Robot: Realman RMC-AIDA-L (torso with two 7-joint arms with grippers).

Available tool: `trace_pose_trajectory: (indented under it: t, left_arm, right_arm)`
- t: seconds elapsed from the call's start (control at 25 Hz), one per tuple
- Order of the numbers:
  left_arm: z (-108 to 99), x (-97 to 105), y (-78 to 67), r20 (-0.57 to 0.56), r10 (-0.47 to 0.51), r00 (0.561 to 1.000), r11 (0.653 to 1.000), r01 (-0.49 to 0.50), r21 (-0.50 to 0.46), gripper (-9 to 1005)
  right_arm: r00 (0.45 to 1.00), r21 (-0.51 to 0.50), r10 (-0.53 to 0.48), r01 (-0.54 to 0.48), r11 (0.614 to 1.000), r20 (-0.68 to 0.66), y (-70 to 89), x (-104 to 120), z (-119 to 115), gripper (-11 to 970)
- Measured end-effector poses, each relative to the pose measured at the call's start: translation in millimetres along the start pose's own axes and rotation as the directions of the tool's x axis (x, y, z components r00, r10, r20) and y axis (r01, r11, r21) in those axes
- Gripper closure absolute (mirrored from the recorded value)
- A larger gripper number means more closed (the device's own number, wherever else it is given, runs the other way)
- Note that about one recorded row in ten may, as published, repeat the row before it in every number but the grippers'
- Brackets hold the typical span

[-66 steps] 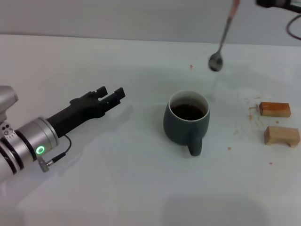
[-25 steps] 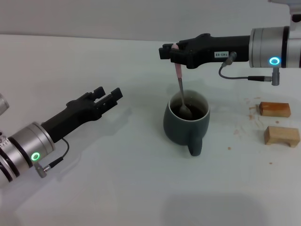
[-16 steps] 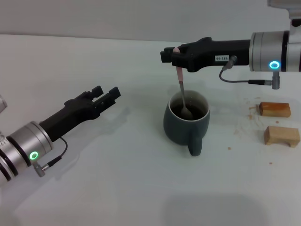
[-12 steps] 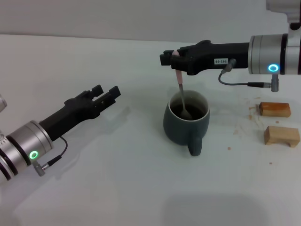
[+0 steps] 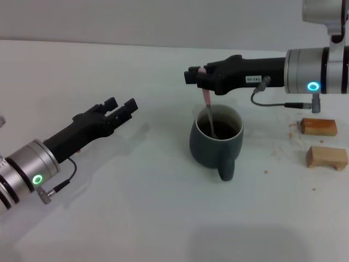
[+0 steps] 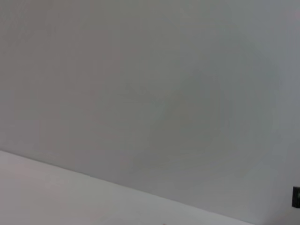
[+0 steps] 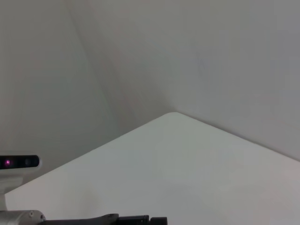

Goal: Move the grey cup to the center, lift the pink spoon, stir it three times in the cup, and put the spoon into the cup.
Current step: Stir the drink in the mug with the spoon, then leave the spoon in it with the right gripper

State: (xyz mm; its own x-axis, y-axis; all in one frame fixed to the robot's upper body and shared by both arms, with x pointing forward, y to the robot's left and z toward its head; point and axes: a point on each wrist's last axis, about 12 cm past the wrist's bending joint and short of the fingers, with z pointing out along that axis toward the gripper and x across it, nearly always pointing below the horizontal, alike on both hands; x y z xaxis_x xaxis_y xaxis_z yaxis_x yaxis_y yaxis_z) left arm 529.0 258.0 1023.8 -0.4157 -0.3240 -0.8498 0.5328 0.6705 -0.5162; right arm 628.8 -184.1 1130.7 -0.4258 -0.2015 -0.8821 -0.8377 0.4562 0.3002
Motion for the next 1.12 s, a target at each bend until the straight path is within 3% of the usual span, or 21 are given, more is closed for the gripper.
trace_pose_trajectory:
  t: [0.28, 0.68, 1.12]
  left_arm:
    - [-1.5, 1.8, 0.5, -0.002, -0.003, 1.0, 1.0, 0.003, -0.007, 274]
    - [-2.6, 1.1, 1.1, -0.001, -0.002, 1.0, 1.0, 0.002, -0.007, 274]
    - [-8.0, 2.3, 2.1, 0.002, -0.005, 1.0, 1.0, 0.005, -0.007, 274]
  right_arm:
    - [1.0, -0.015, -0.007, 0.007, 1.0, -0.03, 3.4, 6.2, 3.2, 873]
    - [0.999, 0.012, 0.026, -0.025, 1.0, -0.029, -1.4, 19.0, -10.0, 873]
    - [1.0, 0.063, 0.015, -0.014, 0.998, -0.008, -10.4, 10.7, -20.3, 873]
